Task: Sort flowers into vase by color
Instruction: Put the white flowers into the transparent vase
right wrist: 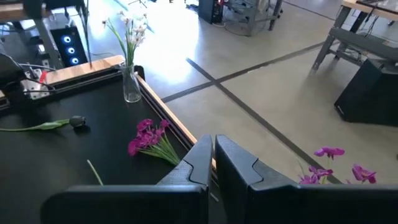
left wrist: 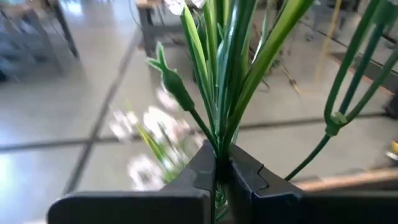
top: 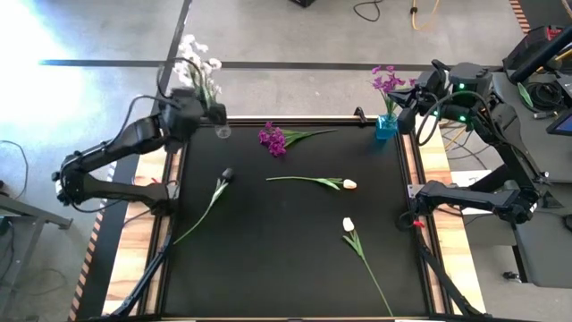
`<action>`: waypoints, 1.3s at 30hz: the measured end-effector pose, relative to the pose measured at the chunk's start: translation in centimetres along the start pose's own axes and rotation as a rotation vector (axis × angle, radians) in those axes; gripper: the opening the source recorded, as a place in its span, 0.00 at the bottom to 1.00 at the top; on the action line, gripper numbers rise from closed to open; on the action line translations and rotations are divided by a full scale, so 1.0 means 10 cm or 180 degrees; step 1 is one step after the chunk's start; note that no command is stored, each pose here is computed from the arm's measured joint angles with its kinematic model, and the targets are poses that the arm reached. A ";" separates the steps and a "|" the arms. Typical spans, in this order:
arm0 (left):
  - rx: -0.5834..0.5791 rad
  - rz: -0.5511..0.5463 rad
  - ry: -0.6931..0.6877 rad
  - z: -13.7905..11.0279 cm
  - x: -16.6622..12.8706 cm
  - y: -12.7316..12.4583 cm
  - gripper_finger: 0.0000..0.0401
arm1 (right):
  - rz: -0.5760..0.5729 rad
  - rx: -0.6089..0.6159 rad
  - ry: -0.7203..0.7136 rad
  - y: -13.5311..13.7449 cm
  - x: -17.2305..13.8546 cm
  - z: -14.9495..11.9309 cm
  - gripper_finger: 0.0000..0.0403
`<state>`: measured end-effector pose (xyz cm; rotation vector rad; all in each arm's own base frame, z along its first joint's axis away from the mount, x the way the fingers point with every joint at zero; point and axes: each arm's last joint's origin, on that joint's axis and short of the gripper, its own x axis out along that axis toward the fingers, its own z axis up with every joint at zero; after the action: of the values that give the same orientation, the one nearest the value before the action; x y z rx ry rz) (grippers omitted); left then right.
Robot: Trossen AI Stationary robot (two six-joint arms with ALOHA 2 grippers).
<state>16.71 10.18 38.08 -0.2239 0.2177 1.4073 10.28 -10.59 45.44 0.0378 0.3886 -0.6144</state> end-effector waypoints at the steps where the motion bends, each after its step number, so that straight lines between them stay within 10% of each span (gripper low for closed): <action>1: 0.0038 0.0047 -0.0070 0.03 0.03 0.03 0.00 | -0.0002 -0.0005 -0.0006 0.00 0.00 0.00 0.03; 39: 0.0031 0.0352 -0.0651 -0.88 0.62 0.22 0.00 | -0.0052 -0.0167 -0.0294 -0.01 0.00 0.09 0.03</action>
<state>15.27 13.93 27.78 -0.0593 0.0688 1.5274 10.50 -10.82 46.31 -0.0438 0.3158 -0.6196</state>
